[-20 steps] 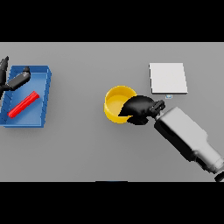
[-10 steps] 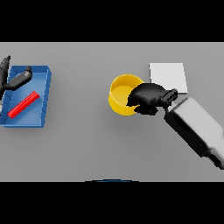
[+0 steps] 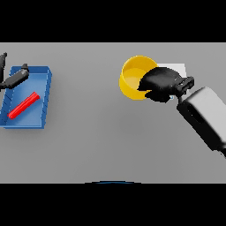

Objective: Pick up the red beaker and tilt it to pour out 1 green nut into yellow bowl. Pick up the yellow bowl and place it on the metallic measuring scale.

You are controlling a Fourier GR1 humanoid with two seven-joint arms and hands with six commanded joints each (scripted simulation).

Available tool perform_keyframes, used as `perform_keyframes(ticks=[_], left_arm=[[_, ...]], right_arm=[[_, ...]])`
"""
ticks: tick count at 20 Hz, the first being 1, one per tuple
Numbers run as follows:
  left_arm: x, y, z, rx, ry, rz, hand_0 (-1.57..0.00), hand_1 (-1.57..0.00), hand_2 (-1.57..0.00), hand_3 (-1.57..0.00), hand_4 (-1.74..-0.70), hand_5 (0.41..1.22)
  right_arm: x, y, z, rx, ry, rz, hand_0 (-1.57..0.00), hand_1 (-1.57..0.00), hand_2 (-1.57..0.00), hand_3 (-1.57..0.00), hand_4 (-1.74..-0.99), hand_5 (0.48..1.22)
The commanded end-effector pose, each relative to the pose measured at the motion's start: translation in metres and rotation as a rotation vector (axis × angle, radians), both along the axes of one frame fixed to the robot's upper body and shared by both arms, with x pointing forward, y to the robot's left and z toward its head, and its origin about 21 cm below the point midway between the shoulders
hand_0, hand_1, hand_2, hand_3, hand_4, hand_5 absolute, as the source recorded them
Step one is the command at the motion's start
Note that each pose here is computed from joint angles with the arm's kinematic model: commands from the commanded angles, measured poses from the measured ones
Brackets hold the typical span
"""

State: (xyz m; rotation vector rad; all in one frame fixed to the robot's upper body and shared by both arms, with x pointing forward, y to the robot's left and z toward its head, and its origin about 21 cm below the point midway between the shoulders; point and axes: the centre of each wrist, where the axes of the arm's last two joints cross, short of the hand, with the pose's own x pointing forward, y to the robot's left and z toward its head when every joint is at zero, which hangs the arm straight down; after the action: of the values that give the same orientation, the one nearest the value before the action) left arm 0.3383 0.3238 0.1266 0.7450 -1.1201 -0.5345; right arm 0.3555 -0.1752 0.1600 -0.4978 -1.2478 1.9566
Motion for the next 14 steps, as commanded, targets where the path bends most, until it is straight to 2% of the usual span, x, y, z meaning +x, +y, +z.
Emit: perform_keyframes(ticks=[1, 3, 7, 11, 14], left_arm=[[-0.002, 0.000, 0.001, 0.003, 0.000, 0.002, 0.00, 0.00, 0.00, 0.00, -0.81, 0.741], [-0.003, -0.001, -0.004, 0.009, 0.024, 0.014, 0.00, 0.00, 0.00, 0.00, -0.80, 0.737], [-0.005, -0.012, 0.002, 0.005, 0.028, 0.018, 0.00, 0.00, 0.00, 0.00, -0.81, 0.743], [-0.007, -0.006, 0.003, 0.008, 0.042, 0.043, 0.00, 0.00, 0.00, 0.00, -0.83, 0.769], [-0.007, -0.004, 0.006, 0.019, 0.039, 0.045, 0.00, 0.00, 0.00, 0.00, -0.82, 0.772]], right_arm=[[0.004, -0.004, 0.003, 0.004, -0.010, -0.019, -1.57, -1.57, -1.57, -1.33, -1.720, 1.221], [0.012, -0.015, 0.008, -0.004, -0.036, -0.060, -1.57, -1.57, -1.57, -1.27, -1.719, 1.221], [0.031, -0.040, 0.006, 0.010, -0.046, -0.165, -1.57, -1.57, -1.57, -1.22, -1.720, 1.221], [0.045, -0.072, -0.008, 0.015, -0.039, -0.253, -1.57, -1.57, -1.57, -1.18, -1.720, 1.221], [0.055, -0.080, -0.020, 0.014, -0.036, -0.299, -1.57, -1.57, -1.57, -1.18, -1.721, 1.221]])
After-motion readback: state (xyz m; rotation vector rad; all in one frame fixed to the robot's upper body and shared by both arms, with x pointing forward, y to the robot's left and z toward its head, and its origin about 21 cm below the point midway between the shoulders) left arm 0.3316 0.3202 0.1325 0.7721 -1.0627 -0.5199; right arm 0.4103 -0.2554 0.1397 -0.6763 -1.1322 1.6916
